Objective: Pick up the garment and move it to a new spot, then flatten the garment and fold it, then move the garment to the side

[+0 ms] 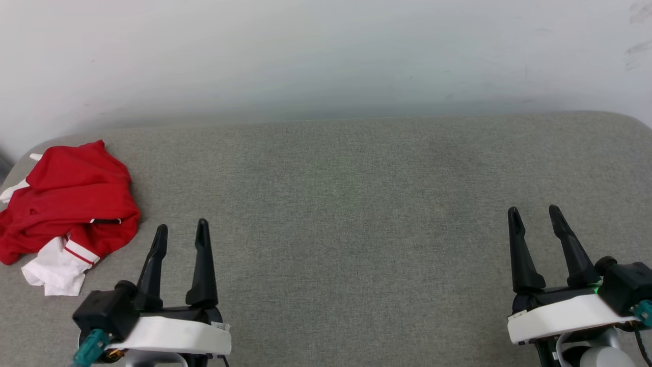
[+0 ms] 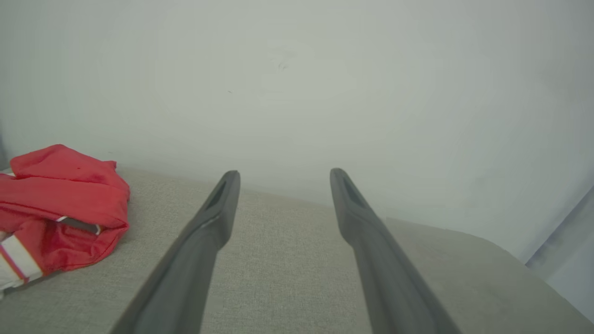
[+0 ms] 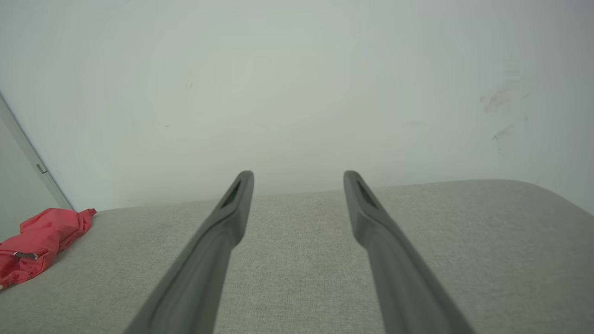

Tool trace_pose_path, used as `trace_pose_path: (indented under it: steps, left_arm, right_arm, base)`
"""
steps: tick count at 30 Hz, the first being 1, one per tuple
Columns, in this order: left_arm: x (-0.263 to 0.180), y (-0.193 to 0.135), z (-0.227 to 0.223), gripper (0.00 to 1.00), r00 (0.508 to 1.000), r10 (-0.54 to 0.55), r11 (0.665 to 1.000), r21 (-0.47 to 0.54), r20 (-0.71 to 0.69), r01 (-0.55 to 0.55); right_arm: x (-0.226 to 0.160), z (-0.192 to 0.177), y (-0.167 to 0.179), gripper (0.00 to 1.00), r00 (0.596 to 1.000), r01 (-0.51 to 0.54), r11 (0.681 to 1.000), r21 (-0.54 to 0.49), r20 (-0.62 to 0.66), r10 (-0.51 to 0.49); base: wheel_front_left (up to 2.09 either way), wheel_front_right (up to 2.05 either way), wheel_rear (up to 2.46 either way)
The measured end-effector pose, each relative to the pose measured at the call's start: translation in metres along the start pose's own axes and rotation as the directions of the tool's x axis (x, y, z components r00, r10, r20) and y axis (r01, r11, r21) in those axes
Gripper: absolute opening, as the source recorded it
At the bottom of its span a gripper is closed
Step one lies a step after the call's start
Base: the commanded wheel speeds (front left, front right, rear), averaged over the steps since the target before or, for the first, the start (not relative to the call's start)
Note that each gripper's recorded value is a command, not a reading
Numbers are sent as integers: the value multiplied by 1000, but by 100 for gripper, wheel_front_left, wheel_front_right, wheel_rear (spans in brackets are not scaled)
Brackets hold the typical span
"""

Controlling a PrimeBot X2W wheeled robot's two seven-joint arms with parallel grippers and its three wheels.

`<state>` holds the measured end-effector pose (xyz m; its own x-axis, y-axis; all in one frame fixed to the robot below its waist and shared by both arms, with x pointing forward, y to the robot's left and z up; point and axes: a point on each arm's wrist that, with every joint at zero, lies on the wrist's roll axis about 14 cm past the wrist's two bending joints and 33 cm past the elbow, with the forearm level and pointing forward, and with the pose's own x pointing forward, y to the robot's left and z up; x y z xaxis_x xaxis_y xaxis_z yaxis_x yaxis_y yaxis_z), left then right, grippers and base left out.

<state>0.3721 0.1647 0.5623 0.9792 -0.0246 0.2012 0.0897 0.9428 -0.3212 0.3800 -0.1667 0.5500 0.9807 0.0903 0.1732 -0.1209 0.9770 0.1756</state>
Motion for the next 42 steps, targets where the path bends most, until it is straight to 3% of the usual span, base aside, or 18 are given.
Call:
trace_pose_path:
  steps: [16,22,29,35,42]
  left_arm:
    - [-9,-19,-22,100,997,-53,978,201,-60,65]
    - [-10,-19,-17,100,999,-41,981,189,-34,46]
    - [-15,-14,-14,100,999,-43,985,165,-19,46]
    - [-20,-10,-12,100,998,-62,982,177,-13,63]
    - [-30,-3,-29,100,996,-59,976,203,-70,72]
  right_arm:
    - [-1,3,7,100,999,-34,986,-163,16,38]
    - [-2,1,12,100,998,-57,978,-201,11,60]
    - [-5,0,12,100,998,-56,980,-189,18,60]
    - [-11,-9,5,100,1000,-25,995,-102,2,25]
    - [-11,-10,8,100,999,-34,995,-98,4,34]
  base:
    - [0,0,0]
    - [0,0,0]
    - [0,0,0]
    - [0,0,0]
    - [0,0,0]
